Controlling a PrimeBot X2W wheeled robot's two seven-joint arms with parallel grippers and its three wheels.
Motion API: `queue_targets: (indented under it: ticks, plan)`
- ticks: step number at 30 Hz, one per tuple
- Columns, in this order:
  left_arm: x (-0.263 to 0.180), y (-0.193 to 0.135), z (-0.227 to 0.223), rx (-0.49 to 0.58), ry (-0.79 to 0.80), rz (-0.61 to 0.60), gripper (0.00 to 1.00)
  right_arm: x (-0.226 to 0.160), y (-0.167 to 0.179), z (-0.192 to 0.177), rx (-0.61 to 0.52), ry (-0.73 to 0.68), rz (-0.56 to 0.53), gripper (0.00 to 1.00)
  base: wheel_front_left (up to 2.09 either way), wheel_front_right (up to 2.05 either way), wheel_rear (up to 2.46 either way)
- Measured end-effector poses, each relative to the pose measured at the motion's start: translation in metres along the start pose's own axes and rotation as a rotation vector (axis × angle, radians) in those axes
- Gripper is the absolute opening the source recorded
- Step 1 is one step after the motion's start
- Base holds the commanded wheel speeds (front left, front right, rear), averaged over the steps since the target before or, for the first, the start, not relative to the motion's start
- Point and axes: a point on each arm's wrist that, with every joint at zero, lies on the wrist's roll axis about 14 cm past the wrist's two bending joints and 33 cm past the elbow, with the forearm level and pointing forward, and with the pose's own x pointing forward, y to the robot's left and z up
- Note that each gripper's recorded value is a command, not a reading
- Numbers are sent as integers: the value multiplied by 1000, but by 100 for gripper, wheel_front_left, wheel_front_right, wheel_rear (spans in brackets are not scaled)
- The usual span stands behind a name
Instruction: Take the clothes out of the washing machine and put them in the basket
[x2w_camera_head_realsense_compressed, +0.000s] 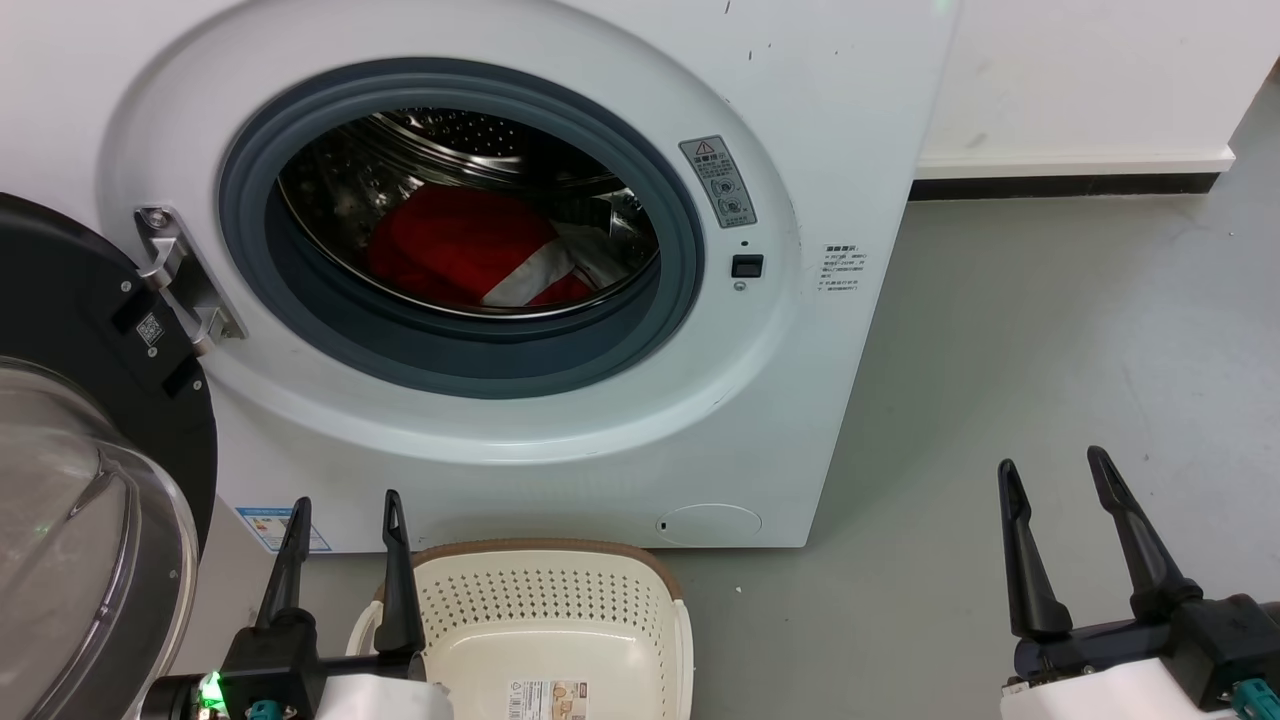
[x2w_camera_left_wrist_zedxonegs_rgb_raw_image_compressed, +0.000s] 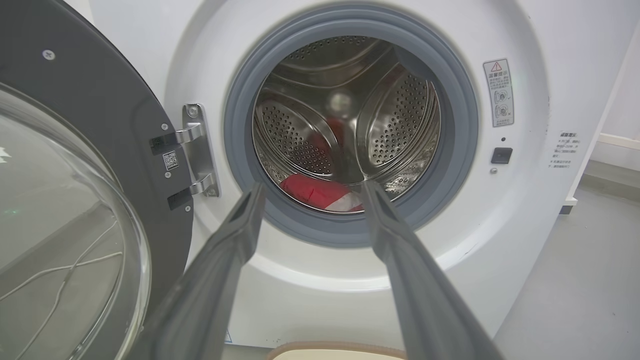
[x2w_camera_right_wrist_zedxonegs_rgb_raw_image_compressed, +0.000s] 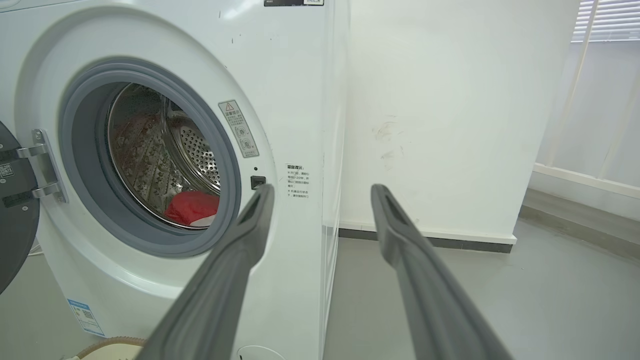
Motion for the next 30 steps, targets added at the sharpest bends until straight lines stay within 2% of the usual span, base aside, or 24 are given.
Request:
queue_targets:
  ticks: [23,30]
  plan:
    - [0,0,-11,-6,33,-1,100,-2,-1,-8,15,24,-7,100,0,0,0]
    - [22,-7,-20,-52,48,-52,100,4,-3,-9,14,24,-10,100,0,0,0]
